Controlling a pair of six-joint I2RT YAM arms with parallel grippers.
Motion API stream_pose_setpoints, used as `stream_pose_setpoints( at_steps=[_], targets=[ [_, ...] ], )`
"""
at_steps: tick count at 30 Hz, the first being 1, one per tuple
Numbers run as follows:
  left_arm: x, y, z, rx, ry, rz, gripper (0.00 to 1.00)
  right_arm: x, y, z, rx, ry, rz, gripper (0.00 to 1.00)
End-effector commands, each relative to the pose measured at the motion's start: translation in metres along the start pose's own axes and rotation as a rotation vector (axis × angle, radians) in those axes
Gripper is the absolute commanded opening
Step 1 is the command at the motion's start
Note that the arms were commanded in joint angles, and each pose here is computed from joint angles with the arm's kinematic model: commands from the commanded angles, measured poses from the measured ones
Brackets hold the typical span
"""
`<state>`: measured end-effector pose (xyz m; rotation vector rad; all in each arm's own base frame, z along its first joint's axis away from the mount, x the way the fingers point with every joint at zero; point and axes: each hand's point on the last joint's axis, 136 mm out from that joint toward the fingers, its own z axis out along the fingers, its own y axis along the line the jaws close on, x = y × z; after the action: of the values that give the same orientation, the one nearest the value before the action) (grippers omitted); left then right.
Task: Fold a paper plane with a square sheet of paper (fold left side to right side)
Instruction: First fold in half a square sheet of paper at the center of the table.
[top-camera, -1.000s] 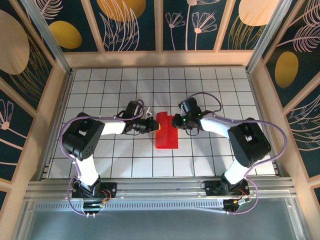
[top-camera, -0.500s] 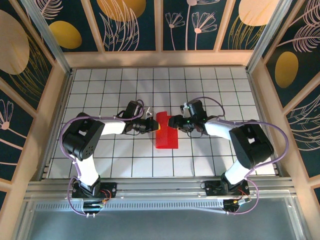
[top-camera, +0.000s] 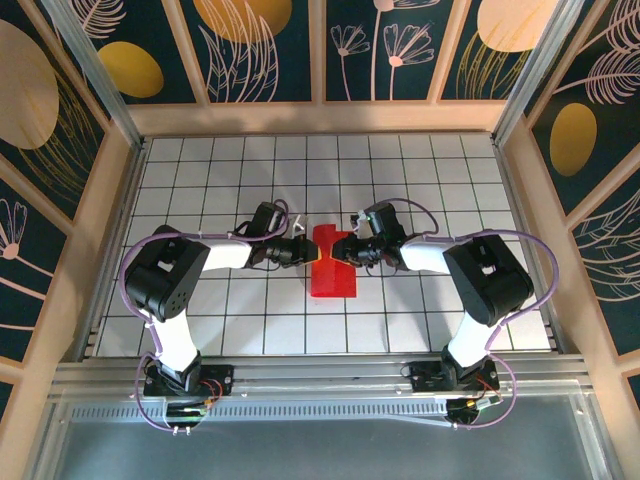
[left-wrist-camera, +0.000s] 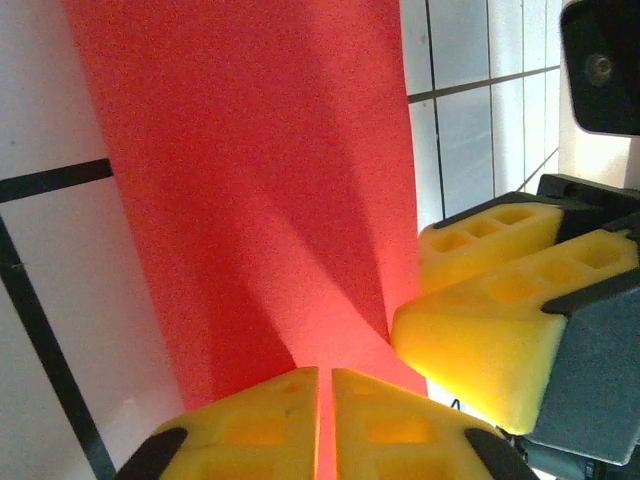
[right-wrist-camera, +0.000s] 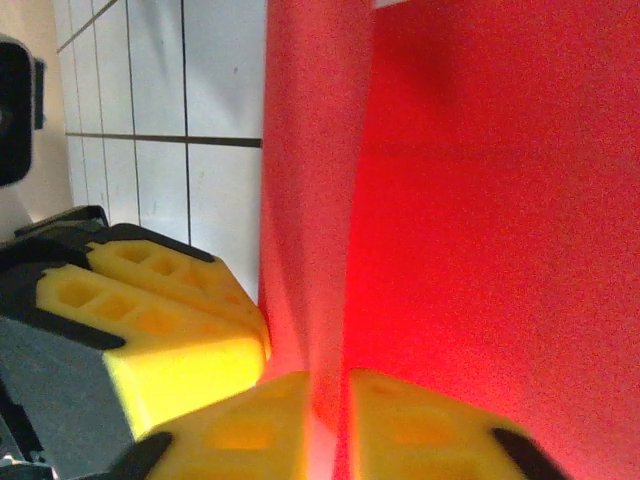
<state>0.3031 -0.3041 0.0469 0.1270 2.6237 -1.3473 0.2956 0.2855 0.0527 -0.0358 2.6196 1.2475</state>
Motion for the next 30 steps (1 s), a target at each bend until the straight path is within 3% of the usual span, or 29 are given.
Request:
stream_pose_setpoints(
  at_steps=[1,6,12,21,30],
  targets=[
    [-0.006,-0.007,-0.005,-0.014,-0.026,0.017,0.17,-0.005,-0.002,0.001,0.040,-0.014,-0.007,0.06],
    [-0.018,-0.010,-0.022,-0.086,-0.108,0.033,0.35,-0.007,-0.021,-0.004,0.160,-0.031,-0.007,0.01],
    [-0.016,0.007,-0.025,-0.173,-0.115,0.015,0.44,-0.007,-0.031,-0.007,0.224,-0.030,-0.004,0.01],
    [-0.003,0.006,0.003,-0.142,-0.035,0.012,0.53,-0.007,-0.036,-0.009,0.258,-0.035,-0.007,0.02],
    [0.000,0.015,0.017,-0.189,-0.009,0.005,0.53,-0.008,-0.037,-0.010,0.272,-0.036,-0.010,0.02]
  ],
)
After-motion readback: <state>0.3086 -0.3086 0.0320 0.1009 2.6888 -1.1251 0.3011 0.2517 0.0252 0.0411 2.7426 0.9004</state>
